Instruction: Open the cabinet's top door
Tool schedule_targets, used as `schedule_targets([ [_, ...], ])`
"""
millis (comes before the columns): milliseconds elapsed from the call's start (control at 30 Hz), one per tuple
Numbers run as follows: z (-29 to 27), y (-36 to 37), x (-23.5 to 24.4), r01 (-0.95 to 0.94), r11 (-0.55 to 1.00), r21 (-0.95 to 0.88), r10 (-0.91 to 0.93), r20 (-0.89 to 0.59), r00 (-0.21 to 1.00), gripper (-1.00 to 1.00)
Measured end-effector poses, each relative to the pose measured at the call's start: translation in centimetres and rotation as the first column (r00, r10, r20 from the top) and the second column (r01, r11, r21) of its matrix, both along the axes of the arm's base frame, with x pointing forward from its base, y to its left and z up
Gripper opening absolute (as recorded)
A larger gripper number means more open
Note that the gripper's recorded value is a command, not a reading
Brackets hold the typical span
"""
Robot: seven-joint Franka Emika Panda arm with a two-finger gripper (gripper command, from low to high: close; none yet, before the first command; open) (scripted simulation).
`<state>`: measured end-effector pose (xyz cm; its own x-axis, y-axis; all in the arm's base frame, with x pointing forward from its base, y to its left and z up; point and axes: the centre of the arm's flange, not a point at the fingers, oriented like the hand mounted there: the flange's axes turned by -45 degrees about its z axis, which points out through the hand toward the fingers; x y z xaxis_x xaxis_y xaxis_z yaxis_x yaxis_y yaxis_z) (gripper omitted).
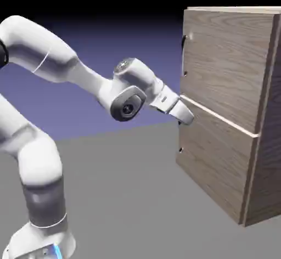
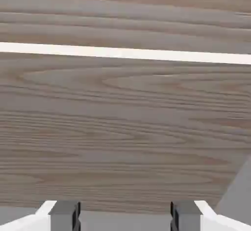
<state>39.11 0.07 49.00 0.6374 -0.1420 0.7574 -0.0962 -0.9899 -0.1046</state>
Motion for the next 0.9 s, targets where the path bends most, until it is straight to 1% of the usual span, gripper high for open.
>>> schedule_targets([
  [100,3.4,-0.2,-0.1,0.135,0.978,0.161,-0.148,0.071,0.986,0.00],
  [200,6.6,-0.1,-0.4,0.234,0.914,0.330,-0.286,0.118,0.951,0.00],
  [300,9.6,0.4,-0.9,0.294,0.816,0.497,-0.409,0.140,0.902,0.00],
  [400,12.3,1.1,-1.6,0.315,0.691,0.651,-0.514,0.136,0.847,0.00],
  [533,15.2,2.7,-2.4,0.291,0.493,0.820,-0.620,0.097,0.778,0.00],
  [667,17.5,4.8,-3.1,0.225,0.274,0.935,-0.687,0.026,0.726,0.00],
  [767,18.6,6.7,-3.5,0.162,0.103,0.981,-0.711,-0.041,0.702,0.00],
  [900,19.3,9.5,-3.6,0.075,-0.125,0.989,-0.709,-0.142,0.690,0.00],
])
